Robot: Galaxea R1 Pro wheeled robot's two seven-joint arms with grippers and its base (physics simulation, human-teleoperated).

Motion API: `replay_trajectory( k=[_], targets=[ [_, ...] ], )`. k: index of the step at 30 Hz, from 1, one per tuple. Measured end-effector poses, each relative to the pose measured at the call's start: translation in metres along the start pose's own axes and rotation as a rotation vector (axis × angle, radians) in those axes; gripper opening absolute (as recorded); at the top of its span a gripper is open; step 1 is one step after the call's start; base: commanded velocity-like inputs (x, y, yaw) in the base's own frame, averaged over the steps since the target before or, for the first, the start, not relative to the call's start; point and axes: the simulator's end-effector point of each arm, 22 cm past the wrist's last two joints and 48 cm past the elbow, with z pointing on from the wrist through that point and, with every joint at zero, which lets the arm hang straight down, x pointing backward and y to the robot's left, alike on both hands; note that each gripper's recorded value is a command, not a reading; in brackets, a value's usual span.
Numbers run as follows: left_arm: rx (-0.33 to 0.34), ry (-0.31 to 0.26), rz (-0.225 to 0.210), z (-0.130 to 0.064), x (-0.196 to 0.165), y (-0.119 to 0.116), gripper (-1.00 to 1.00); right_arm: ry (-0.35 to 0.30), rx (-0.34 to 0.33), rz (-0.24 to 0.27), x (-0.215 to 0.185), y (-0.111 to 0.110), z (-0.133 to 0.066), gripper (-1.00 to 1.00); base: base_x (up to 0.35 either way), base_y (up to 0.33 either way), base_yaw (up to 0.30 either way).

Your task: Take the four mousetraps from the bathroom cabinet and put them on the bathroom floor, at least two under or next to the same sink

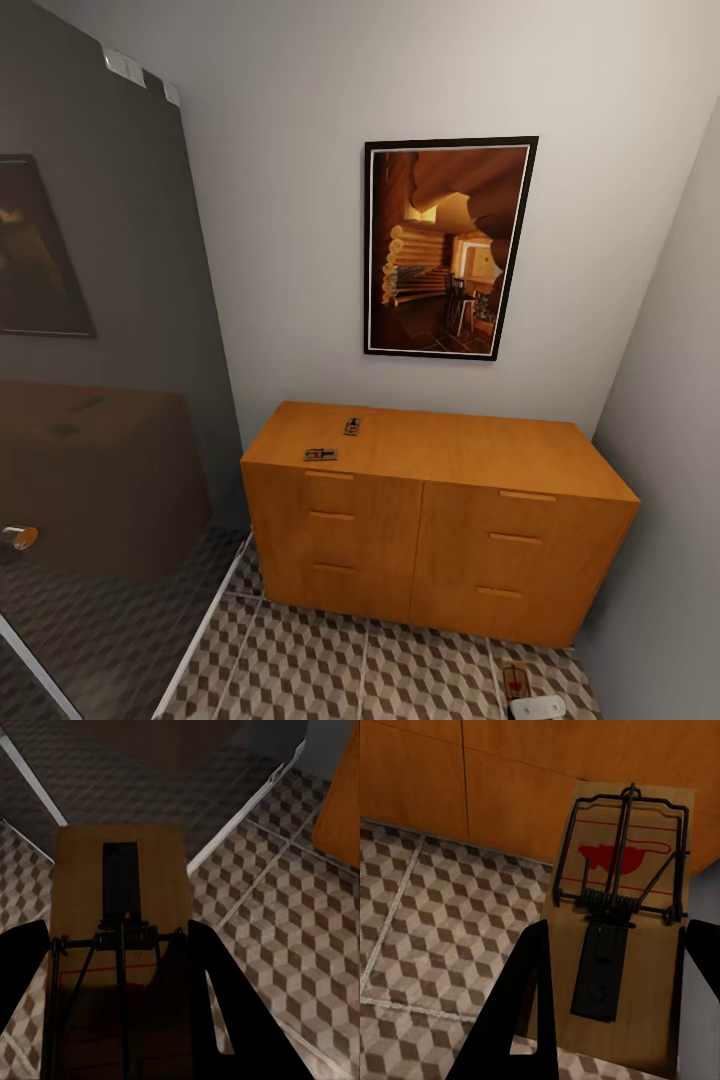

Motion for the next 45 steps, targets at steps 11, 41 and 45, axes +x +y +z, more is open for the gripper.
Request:
replay_trajectory(
  k=[11, 41, 45],
  targets=[
    [-0.005, -0.002, 0.009, -0.0022, 0.0023, 0.0015, -1.00, -0.002, 0.004, 0.001, -0.0006, 0.0000, 0.0000, -1.00, 0.000, 0.000, 0.174],
    [0.034, 0.007, 0.010, -0.0037, 0.0060, -0.0077, -1.00, 0.000, 0.008, 0.001, -0.0003, -0.0008, -0.0001, -1.00, 0.000, 0.000, 0.299],
    [0.035, 0.009, 0.012, -0.0041, 0.0068, -0.0075, -1.00, 0.000, 0.008, 0.001, -0.0003, -0.0009, -0.0001, -1.00, 0.000, 0.000, 0.300]
  ],
)
